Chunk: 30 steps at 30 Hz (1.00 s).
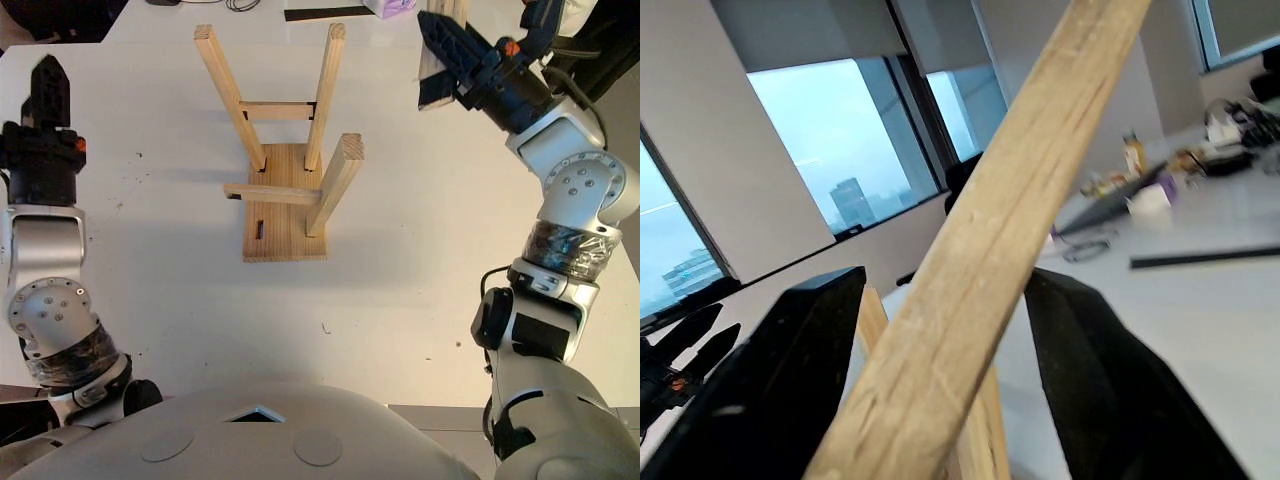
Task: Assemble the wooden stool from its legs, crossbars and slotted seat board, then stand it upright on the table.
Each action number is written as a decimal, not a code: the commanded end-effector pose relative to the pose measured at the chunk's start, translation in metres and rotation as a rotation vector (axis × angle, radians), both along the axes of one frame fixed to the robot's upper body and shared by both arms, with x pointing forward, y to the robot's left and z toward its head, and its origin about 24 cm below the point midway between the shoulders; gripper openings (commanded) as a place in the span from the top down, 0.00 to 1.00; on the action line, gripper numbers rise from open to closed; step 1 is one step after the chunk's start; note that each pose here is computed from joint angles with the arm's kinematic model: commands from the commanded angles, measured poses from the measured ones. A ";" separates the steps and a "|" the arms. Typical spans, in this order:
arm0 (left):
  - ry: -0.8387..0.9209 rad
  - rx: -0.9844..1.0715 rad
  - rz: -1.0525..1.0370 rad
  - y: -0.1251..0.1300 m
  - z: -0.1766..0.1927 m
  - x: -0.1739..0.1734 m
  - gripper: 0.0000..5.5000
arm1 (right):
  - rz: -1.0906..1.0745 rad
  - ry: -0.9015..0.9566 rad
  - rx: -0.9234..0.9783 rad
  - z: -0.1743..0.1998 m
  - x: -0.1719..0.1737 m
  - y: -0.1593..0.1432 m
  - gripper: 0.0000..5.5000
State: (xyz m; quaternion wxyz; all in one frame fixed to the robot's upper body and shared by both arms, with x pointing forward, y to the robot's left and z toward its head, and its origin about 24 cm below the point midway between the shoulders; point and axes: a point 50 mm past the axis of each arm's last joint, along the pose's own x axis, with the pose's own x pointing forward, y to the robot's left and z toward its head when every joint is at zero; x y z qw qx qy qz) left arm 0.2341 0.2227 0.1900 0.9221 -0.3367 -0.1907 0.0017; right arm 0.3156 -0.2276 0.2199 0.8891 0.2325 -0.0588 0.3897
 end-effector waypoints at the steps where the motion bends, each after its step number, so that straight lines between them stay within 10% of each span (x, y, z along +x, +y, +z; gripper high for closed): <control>1: -0.005 0.049 -0.130 -0.017 0.024 0.011 0.37 | 0.033 -0.145 -0.066 0.027 0.001 0.009 0.52; 15: 0.038 0.224 -0.779 -0.088 0.059 0.027 0.37 | 0.232 -0.679 -0.781 0.052 -0.018 0.055 0.52; 30: -0.149 0.093 -0.966 -0.101 0.103 0.025 0.37 | 0.300 -0.883 -0.913 0.061 -0.018 0.070 0.52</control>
